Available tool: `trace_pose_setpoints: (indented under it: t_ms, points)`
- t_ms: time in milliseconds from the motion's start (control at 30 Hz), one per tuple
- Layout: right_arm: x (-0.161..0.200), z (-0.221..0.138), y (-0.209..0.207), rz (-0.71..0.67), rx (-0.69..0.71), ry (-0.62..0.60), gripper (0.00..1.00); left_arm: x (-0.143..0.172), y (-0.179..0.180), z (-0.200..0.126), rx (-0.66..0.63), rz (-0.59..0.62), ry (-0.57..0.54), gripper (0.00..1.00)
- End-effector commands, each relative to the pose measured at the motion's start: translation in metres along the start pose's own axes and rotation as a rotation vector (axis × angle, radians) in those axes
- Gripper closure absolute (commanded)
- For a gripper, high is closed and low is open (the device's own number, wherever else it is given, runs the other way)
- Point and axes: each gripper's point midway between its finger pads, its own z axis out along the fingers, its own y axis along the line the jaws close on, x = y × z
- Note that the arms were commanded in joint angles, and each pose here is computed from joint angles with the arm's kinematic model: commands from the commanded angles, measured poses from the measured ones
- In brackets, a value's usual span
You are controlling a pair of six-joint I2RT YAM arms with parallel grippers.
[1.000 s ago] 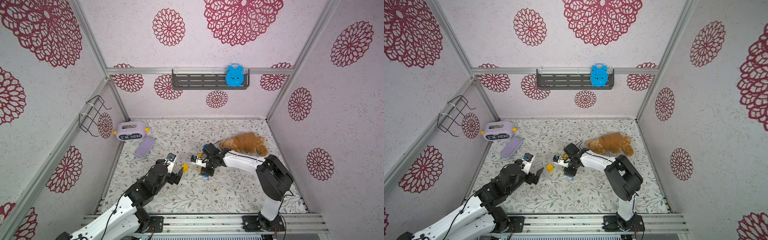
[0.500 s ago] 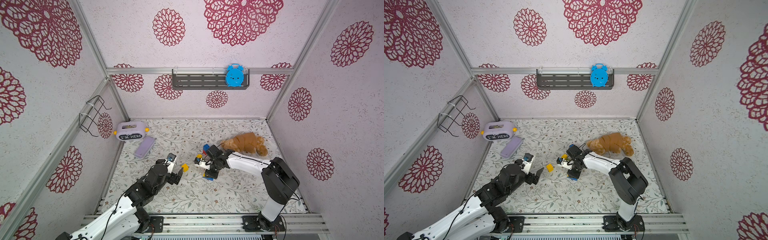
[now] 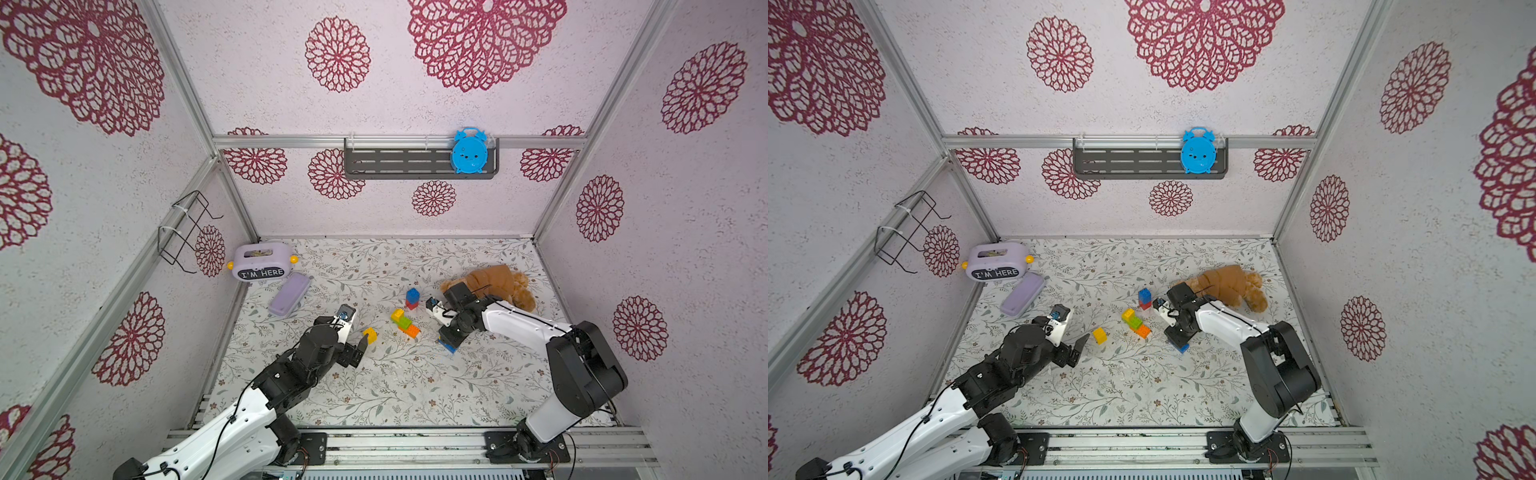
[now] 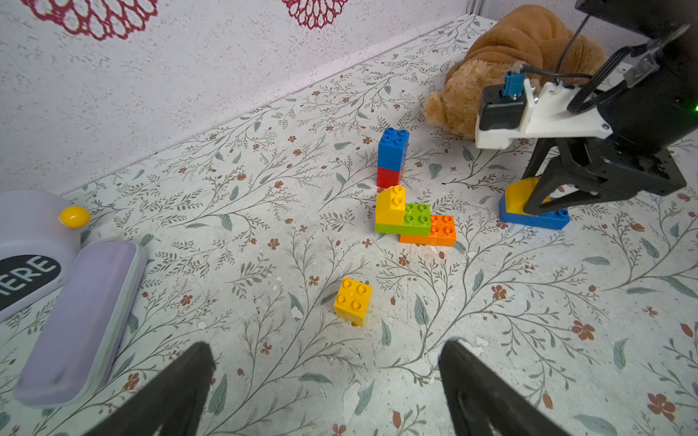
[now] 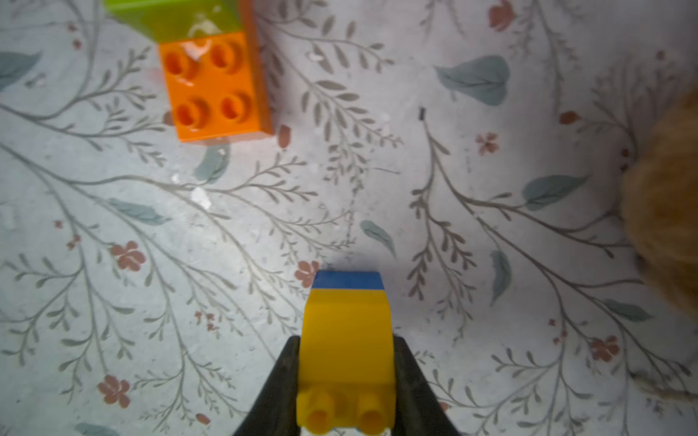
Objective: Assemble a fork with lego
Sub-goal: Assemble the lego brick with the lego brick, then adjust the lego brick at the center of the board.
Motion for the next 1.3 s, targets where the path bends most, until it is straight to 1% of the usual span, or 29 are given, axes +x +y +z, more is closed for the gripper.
trace_pose_setpoints:
  t_ms: [0,100,167,267,333,367,400,467,600,700,833,1033,1167,1267]
  points:
    - [0.028,0.015,-0.023,0.128,0.115,0.137,0.80,-0.015,0.000,-0.001,0.008,-0.010,-0.034,0.03]
    - [0.027,0.021,-0.024,0.177,0.114,0.134,0.78,-0.015,-0.001,0.000,0.011,-0.009,-0.028,0.03]
    - [0.023,0.019,-0.024,0.200,0.112,0.108,0.72,-0.015,-0.001,0.000,0.011,-0.006,-0.025,0.03]
    - [0.016,0.007,-0.026,0.240,0.110,0.038,0.54,-0.015,-0.001,-0.001,0.009,0.000,-0.023,0.03]
    - [0.013,-0.003,-0.028,0.272,0.110,-0.008,0.38,-0.015,0.000,-0.001,0.008,0.001,-0.024,0.03]
    - [0.013,-0.007,-0.028,0.284,0.102,-0.024,0.31,-0.014,0.000,0.000,0.008,0.002,-0.023,0.03]
    - [0.014,-0.011,-0.029,0.301,0.098,-0.040,0.26,-0.015,0.000,0.000,0.008,0.001,-0.025,0.03]
    - [0.020,-0.015,-0.028,0.328,0.081,-0.054,0.22,-0.015,0.000,0.000,0.007,-0.001,-0.027,0.03]
    - [0.032,-0.013,-0.015,0.356,0.022,-0.059,0.21,-0.014,-0.001,0.001,0.010,-0.001,-0.024,0.03]
    - [0.030,-0.008,-0.007,0.365,-0.027,-0.093,0.21,-0.014,-0.001,0.002,0.010,0.002,-0.021,0.03]
    - [0.022,-0.003,-0.008,0.368,-0.031,-0.130,0.21,-0.016,-0.002,0.001,0.012,-0.002,-0.025,0.03]
    - [0.020,0.007,-0.006,0.357,-0.048,-0.121,0.21,-0.015,-0.003,0.001,0.017,-0.006,-0.019,0.03]
    - [0.019,0.008,-0.001,0.354,-0.081,-0.119,0.24,-0.014,-0.002,0.001,0.013,0.001,-0.016,0.03]
    - [0.018,0.006,0.009,0.362,-0.128,-0.117,0.29,-0.015,-0.001,0.001,0.008,0.006,-0.015,0.03]
